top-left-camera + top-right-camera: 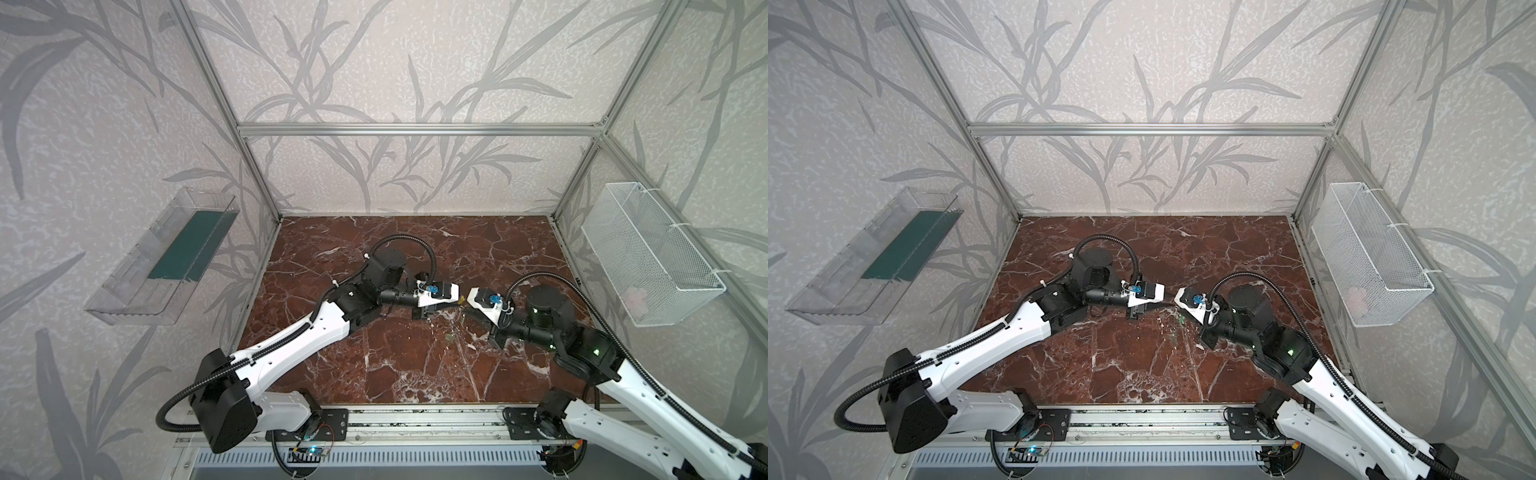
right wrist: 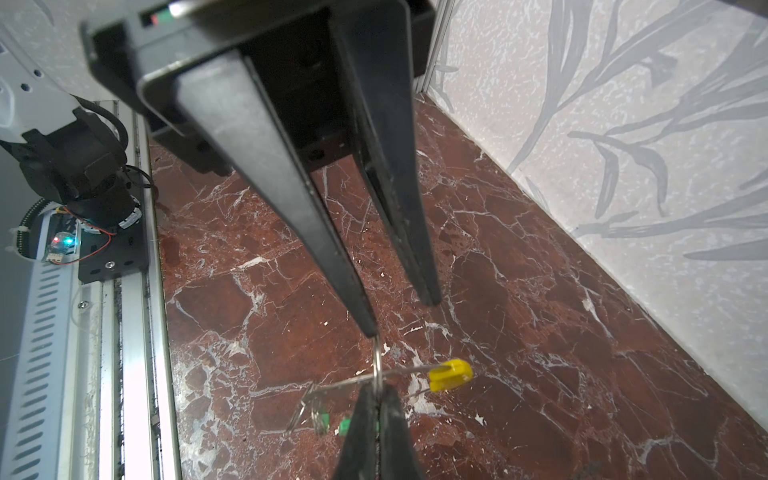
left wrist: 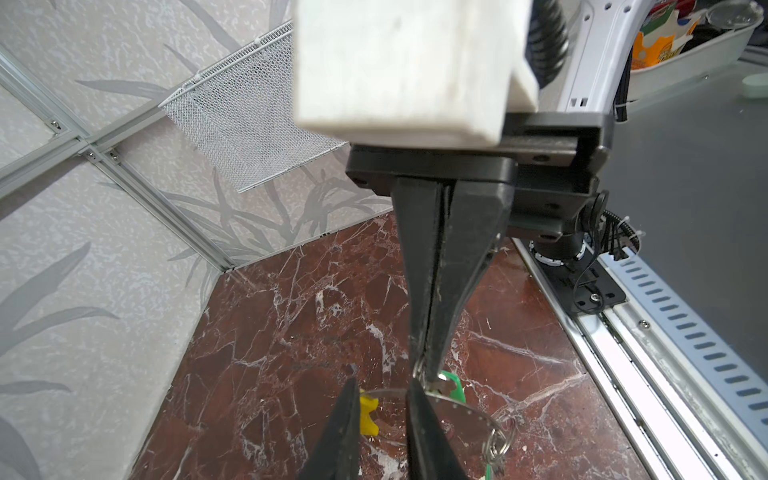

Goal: Put the keys on the keyring

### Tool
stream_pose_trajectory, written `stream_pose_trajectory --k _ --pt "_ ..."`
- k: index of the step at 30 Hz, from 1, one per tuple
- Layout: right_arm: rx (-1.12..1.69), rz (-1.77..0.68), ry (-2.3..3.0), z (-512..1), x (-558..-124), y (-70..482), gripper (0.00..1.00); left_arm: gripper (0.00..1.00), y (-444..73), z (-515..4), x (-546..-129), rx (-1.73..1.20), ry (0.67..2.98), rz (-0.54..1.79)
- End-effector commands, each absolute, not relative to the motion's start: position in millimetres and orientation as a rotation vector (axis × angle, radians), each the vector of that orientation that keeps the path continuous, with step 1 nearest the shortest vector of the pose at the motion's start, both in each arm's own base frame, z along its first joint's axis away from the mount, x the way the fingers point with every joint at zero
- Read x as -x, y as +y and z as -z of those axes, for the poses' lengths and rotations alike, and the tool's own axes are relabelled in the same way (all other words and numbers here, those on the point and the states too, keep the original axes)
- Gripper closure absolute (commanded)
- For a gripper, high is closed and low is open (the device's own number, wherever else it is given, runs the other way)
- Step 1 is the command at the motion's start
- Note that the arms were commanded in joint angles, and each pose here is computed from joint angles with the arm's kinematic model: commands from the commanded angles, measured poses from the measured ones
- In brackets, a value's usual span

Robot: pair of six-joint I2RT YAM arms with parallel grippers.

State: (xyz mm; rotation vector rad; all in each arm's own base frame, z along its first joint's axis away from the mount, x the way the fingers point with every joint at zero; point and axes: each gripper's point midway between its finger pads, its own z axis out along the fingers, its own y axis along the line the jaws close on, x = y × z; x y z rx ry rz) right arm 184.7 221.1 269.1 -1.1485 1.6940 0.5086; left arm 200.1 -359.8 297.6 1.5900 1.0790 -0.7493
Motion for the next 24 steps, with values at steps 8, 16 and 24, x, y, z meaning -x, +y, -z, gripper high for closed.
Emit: stream_pose_trajectory --k 8,16,24 --pt "1.152 -0.553 1.660 -284 -183 224 1.00 0.77 -363 -295 -195 -1.693 1.013 0.617" --pt "1.149 -0.573 1.667 -284 -182 225 1.00 0.77 -368 -289 -191 -1.739 1.002 0.588" --pt "1.136 -0.580 1.657 -287 -182 224 1.00 0.89 -371 -282 -194 -1.760 1.010 0.559"
